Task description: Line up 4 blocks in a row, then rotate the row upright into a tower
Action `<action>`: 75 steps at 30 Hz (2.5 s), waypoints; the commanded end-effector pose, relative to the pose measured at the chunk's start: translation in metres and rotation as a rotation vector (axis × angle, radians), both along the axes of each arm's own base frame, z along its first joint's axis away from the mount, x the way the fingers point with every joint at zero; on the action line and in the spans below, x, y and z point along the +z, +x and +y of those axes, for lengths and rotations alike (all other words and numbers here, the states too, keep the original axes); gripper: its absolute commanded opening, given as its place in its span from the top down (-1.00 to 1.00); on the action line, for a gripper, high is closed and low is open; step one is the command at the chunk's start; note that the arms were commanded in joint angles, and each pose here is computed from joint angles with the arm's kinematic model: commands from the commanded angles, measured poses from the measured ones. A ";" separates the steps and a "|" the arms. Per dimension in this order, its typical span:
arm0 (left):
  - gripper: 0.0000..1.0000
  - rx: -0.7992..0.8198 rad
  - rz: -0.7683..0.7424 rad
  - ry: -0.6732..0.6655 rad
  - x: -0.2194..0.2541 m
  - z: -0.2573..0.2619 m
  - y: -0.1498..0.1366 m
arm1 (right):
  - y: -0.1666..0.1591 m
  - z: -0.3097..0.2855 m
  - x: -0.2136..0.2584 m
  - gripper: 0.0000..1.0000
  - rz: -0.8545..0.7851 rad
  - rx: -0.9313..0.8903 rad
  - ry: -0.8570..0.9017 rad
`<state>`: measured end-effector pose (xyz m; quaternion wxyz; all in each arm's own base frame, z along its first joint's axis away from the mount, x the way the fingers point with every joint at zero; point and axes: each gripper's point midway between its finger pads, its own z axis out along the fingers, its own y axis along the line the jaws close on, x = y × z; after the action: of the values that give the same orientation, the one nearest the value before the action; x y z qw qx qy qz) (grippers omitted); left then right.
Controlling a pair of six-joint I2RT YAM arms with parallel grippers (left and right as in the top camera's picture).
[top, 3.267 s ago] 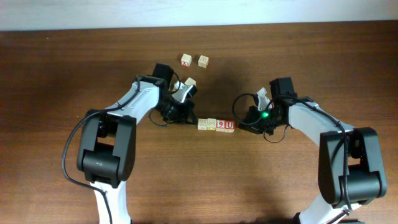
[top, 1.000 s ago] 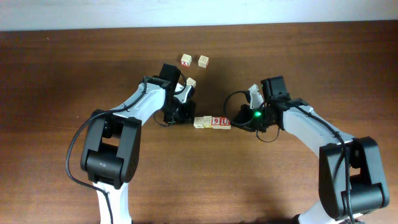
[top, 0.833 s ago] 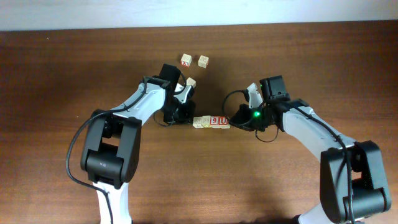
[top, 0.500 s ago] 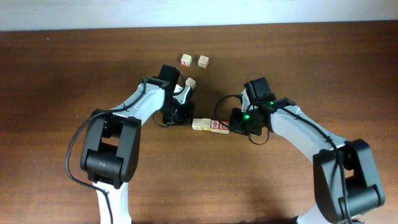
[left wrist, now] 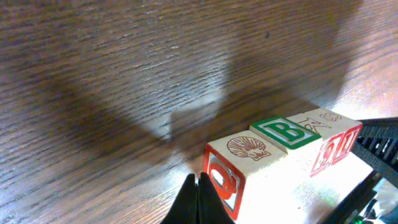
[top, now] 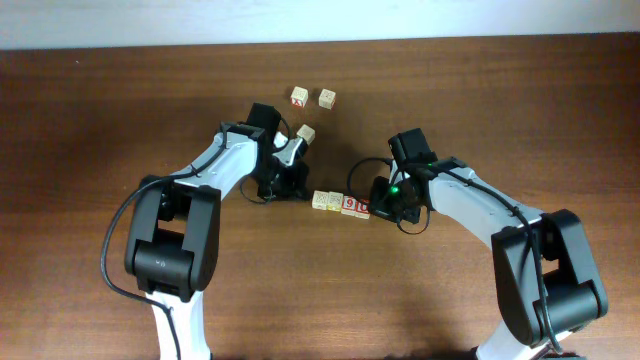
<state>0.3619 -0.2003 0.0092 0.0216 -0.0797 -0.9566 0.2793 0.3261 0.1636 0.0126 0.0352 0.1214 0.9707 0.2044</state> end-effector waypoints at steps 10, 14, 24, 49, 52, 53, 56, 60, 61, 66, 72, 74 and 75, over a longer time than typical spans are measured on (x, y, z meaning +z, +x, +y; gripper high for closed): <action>1.00 -0.109 -0.034 -0.109 0.006 -0.012 -0.005 | 0.006 -0.004 0.006 0.92 0.002 0.039 0.108; 1.00 -0.109 -0.034 -0.109 0.006 -0.012 -0.005 | -0.001 -0.006 0.003 0.92 -0.018 0.036 0.324; 1.00 -0.103 -0.035 -0.120 0.007 -0.012 -0.003 | -0.010 -0.015 -0.009 0.92 0.052 -0.061 0.310; 1.00 -0.103 -0.041 -0.138 0.009 -0.015 -0.002 | 0.004 0.030 0.053 0.92 -0.168 0.147 0.357; 1.00 -0.103 -0.044 -0.138 0.009 -0.015 -0.001 | 0.009 0.041 0.064 0.92 -0.189 0.173 0.348; 1.00 -0.103 -0.044 -0.138 0.009 -0.015 -0.001 | 0.010 0.046 0.068 0.92 -0.197 0.187 0.349; 1.00 -0.103 -0.044 -0.139 0.009 -0.015 -0.001 | 0.012 0.055 0.076 0.92 -0.209 0.209 0.321; 1.00 -0.103 -0.044 -0.139 0.009 -0.015 -0.001 | 0.012 0.058 0.078 0.92 -0.208 0.207 0.326; 1.00 -0.103 -0.043 -0.141 0.010 -0.016 -0.001 | 0.014 0.063 0.082 0.92 -0.223 0.221 0.324; 1.00 -0.103 -0.043 -0.142 0.010 -0.016 -0.001 | 0.014 0.073 0.087 0.92 -0.236 0.235 0.317; 1.00 -0.103 -0.043 -0.142 0.010 -0.016 -0.001 | 0.018 0.083 0.091 0.92 -0.272 0.234 0.320; 1.00 -0.103 -0.043 -0.142 0.010 -0.016 -0.001 | 0.020 0.084 0.093 0.92 -0.280 0.235 0.323; 1.00 -0.103 -0.043 -0.142 0.010 -0.016 -0.001 | 0.021 0.092 0.096 0.92 -0.307 0.250 0.331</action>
<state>0.3735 -0.1836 0.0040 -0.0056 -0.1154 -0.9558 0.2702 0.3517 0.2381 0.1100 0.1355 -0.0085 0.9159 0.3778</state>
